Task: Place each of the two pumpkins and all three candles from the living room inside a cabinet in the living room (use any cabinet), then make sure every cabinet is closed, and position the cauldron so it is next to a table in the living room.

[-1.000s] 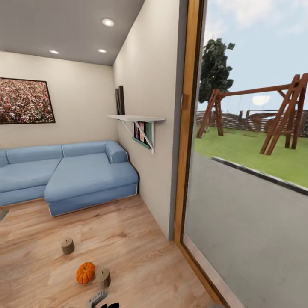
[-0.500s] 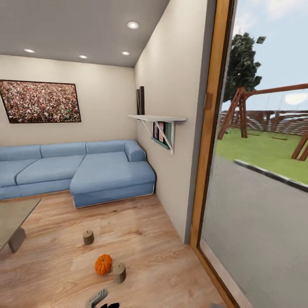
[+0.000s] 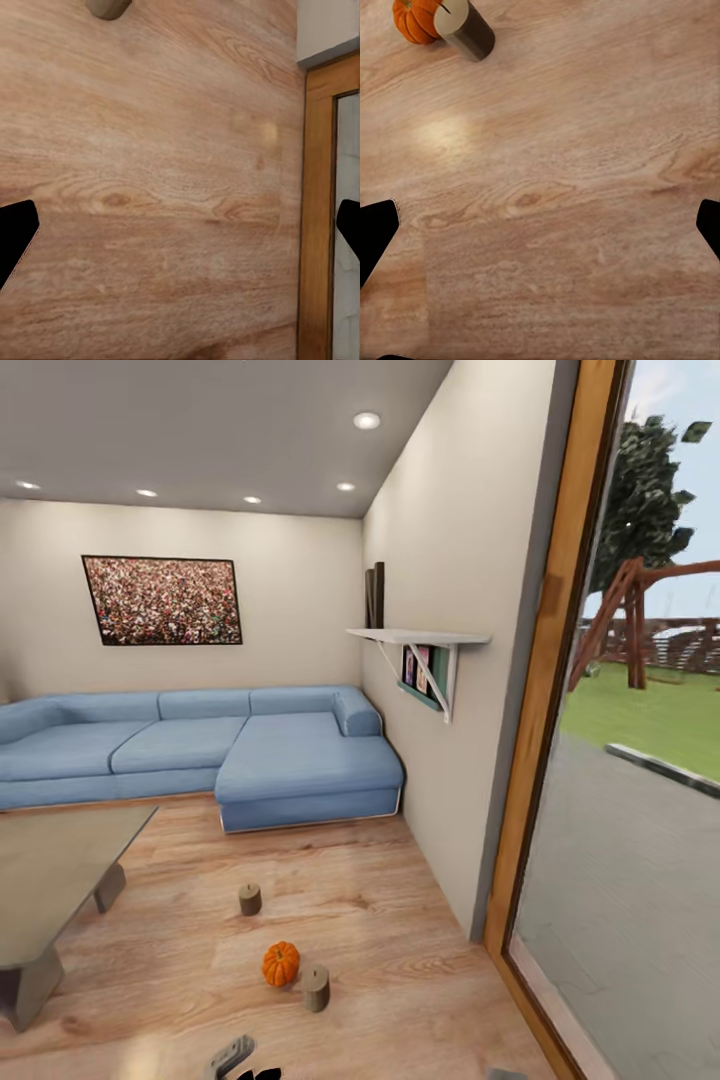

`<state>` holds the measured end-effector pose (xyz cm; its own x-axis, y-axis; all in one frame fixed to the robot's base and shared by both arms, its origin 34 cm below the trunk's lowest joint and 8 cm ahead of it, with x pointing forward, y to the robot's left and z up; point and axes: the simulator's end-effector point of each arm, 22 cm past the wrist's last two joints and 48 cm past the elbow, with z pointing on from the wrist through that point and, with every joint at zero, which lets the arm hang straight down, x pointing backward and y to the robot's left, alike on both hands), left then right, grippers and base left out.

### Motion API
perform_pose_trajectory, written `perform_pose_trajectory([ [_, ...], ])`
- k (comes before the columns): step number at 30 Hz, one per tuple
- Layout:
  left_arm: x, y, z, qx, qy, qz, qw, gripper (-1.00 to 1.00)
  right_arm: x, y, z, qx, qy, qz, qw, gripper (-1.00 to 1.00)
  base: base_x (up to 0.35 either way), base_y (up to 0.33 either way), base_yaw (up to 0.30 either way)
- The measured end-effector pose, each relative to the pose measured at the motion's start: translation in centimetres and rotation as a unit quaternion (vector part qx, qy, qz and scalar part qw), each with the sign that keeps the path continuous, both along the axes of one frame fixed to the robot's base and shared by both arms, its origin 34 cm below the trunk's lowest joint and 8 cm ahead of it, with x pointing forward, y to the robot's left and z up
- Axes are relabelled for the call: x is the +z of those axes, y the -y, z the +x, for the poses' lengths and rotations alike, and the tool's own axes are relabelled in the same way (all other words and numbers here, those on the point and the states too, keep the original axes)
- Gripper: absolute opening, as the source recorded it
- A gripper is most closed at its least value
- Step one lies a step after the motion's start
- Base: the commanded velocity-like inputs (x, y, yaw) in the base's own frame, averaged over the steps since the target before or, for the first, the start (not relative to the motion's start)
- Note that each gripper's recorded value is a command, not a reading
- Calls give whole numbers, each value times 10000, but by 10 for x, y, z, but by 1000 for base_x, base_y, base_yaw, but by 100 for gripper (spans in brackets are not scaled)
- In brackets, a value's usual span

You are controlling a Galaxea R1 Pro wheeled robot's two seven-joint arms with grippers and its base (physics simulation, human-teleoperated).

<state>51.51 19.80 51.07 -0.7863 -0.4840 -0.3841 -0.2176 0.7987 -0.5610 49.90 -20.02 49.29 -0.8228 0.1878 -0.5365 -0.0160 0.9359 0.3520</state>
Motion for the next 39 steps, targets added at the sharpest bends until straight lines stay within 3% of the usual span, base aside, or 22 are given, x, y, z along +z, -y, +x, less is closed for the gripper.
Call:
perform_pose_trajectory([
  [10, -1, 0, -1, -2, -16, 2, 10000, 100, 0, 0, 0, 3, 3, 3, 10000, 100, 58, -57, 149],
  [24, -6, 0, -8, 6, -109, 2, 9999, 100, 0, 0, 0, 2, -4, 0, 10000, 100, 242, -117, 242],
  [34, -8, 0, -9, 5, -125, -1, 9999, 100, -2, 0, -2, 3, -31, 0, 10000, 100, 19, -11, 276],
  [39, -8, 0, -9, 5, -127, -1, 9999, 100, -2, 0, -2, 2, -32, -1, 10000, 100, 8, 12, 57],
])
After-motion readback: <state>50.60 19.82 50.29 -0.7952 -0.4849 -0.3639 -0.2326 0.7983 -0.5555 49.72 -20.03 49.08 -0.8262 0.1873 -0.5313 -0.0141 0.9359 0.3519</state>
